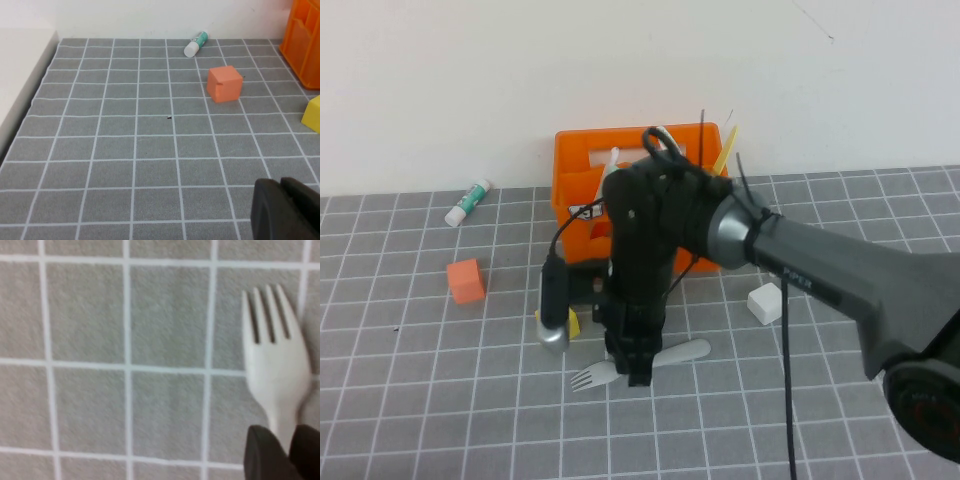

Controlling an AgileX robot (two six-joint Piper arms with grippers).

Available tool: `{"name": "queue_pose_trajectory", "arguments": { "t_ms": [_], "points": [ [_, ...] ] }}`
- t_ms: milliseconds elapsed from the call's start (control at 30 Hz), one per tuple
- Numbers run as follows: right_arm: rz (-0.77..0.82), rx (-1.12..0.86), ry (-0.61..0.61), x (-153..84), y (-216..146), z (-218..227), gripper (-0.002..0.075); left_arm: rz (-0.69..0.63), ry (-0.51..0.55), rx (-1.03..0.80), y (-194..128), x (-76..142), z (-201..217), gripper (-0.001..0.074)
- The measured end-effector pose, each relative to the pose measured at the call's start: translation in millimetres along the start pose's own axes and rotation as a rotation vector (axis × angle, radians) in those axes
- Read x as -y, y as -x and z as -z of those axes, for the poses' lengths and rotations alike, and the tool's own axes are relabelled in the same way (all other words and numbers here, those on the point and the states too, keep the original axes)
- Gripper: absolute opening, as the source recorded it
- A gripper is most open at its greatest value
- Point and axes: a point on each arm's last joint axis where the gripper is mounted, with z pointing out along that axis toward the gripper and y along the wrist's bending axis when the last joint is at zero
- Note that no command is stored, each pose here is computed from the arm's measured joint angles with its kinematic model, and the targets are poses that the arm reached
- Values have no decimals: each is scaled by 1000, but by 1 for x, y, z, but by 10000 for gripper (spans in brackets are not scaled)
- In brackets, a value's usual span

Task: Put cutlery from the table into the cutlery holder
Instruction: Pick up the fork

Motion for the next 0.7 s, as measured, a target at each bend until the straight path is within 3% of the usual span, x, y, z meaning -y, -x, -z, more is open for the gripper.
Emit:
{"name": "queue_pose_trajectory", "arguments": {
  "t_ms": [100, 333, 700],
  "points": [
    [-23, -7, 5, -6, 6, -1, 149, 0, 0, 0, 0, 0, 0, -1],
    [59, -75, -38, -18, 19, -4, 437, 0, 0, 0, 0, 0, 0, -1],
    [7, -123, -61, -12, 13, -19, 478, 0, 0, 0, 0, 0, 0, -1]
  ]
}}
